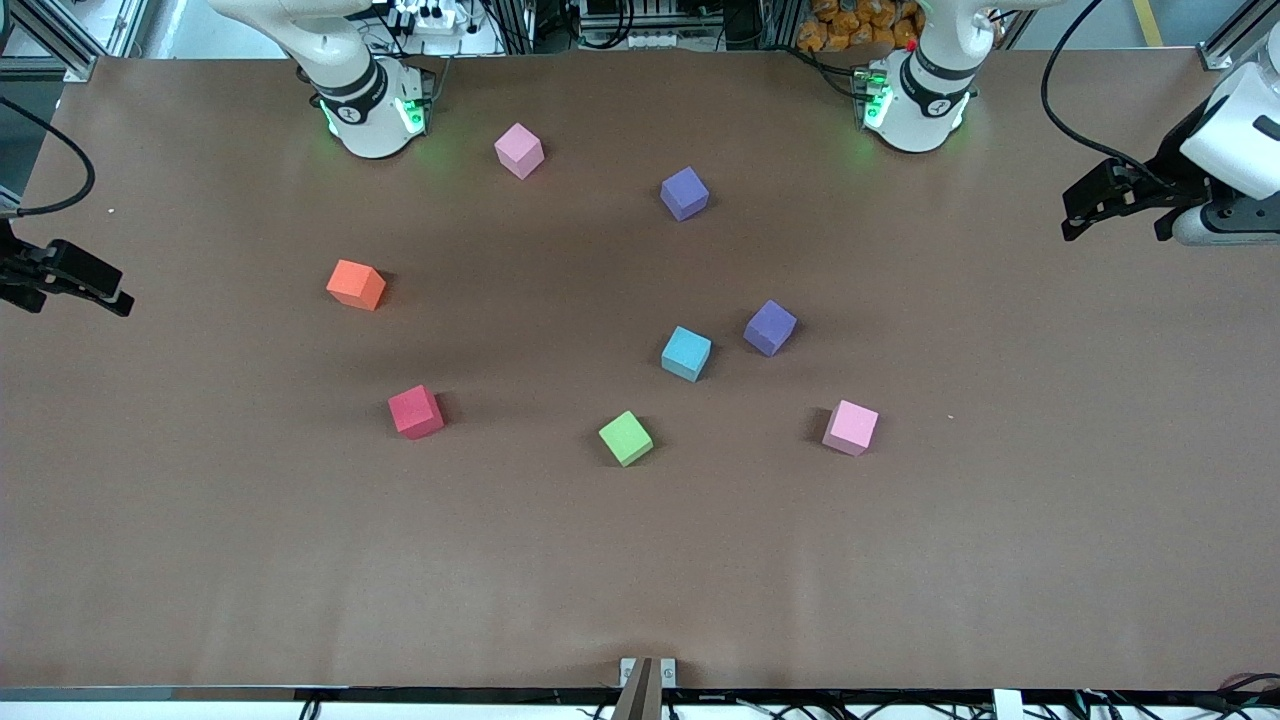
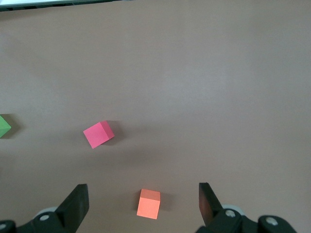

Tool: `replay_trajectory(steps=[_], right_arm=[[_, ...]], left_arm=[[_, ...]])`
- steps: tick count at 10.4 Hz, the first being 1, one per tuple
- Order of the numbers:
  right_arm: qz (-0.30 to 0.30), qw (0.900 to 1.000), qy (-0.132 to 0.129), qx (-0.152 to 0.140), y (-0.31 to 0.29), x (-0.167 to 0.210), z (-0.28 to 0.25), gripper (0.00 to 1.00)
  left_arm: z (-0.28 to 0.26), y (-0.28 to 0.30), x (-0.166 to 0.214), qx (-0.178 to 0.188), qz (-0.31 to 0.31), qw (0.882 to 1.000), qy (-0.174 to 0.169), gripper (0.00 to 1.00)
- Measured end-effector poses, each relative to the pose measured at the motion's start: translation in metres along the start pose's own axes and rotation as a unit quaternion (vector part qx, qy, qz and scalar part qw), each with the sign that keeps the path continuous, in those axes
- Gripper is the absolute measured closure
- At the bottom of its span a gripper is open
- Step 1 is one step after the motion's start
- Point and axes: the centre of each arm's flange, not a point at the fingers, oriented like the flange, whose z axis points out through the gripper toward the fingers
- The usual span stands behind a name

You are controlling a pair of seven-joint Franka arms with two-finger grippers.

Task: Arrange blocks into number 1
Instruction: 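Reach the right gripper to the magenta cube while the left gripper reaches purple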

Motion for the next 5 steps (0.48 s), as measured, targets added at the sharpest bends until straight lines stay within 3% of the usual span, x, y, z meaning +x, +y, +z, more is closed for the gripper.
replay_trajectory(steps=[5], right_arm=[[0.000, 1.000, 0.000, 0.000, 0.0000, 0.0000, 0.0001, 0.00]], left_arm=[[0.0050, 0.0015, 0.0013, 0.001, 0.001, 1.000, -0.008, 0.00]])
